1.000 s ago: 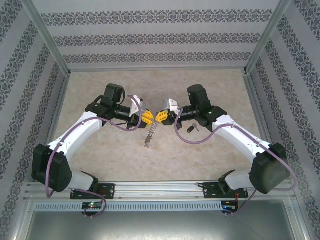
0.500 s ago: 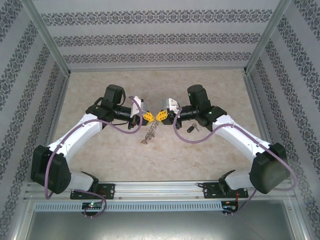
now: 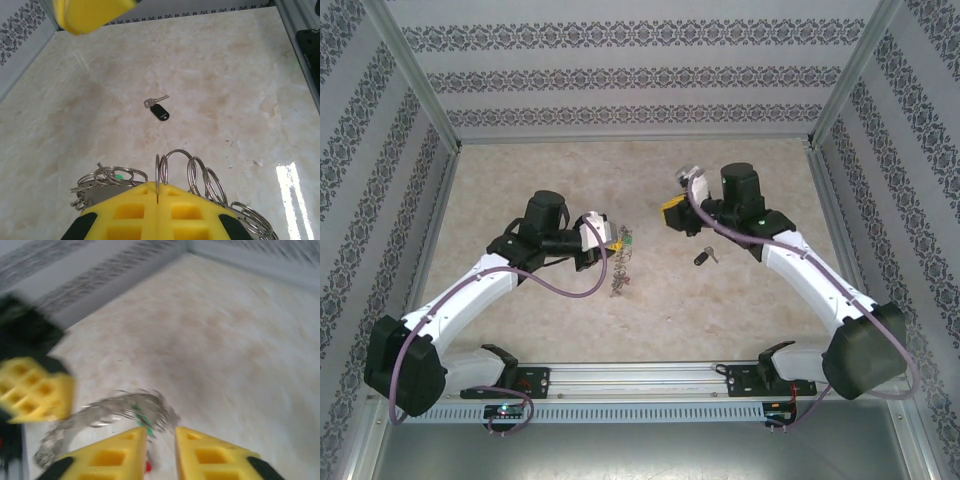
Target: Put the keys on the keyring
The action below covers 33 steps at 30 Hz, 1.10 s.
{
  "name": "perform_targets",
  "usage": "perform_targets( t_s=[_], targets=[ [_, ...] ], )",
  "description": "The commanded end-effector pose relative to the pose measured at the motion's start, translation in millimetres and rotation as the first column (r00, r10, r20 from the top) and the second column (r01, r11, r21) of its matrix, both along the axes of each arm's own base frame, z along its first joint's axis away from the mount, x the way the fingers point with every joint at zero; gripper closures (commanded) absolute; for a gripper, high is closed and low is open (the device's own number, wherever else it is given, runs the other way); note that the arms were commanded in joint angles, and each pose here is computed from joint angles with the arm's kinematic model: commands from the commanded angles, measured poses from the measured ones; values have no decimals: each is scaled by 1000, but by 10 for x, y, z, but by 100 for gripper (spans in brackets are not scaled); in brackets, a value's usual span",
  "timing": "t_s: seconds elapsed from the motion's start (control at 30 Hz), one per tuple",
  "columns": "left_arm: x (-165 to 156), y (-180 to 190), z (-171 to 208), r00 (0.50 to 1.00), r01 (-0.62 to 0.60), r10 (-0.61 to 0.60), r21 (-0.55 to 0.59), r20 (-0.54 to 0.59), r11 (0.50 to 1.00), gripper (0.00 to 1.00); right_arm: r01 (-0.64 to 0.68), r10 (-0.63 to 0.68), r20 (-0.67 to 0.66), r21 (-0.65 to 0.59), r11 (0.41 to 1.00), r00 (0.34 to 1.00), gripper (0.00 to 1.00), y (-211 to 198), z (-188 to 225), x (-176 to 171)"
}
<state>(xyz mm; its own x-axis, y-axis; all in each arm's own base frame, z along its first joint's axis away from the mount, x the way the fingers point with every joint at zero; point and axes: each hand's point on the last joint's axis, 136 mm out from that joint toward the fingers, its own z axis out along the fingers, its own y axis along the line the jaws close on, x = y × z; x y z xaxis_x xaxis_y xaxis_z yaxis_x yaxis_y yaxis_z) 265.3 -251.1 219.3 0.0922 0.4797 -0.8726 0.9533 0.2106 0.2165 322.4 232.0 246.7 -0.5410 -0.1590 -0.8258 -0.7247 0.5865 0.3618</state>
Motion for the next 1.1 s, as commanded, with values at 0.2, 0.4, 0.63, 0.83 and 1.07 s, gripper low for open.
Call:
perform_targets(
  t_s=[0.2, 0.4, 0.63, 0.83, 1.07],
  targets=[
    [-13, -94, 161, 1000, -25, 26, -53, 15, 998, 100, 473, -672, -532, -477, 741, 516, 71, -986, -1508, -109],
    [-44, -124, 148, 1000, -13, 13, -57, -4, 998, 100, 470, -762, -505, -599, 648, 405, 67, -1307, -1827, -82],
    [-59, -122, 130, 1000, -12, 11, -48, -15, 999, 100, 450, -756, -534, -608, 654, 378, 68, -1293, -1986, 153],
    [-50, -136, 114, 1000, -9, 8, -46, -21, 999, 100, 431, -775, -504, -644, 632, 382, 71, -1339, -2099, 255],
    [-35, -157, 111, 1000, -2, 1, -46, -24, 999, 100, 399, -754, -539, -640, 657, 377, 75, -1265, -2201, 279]
  ],
)
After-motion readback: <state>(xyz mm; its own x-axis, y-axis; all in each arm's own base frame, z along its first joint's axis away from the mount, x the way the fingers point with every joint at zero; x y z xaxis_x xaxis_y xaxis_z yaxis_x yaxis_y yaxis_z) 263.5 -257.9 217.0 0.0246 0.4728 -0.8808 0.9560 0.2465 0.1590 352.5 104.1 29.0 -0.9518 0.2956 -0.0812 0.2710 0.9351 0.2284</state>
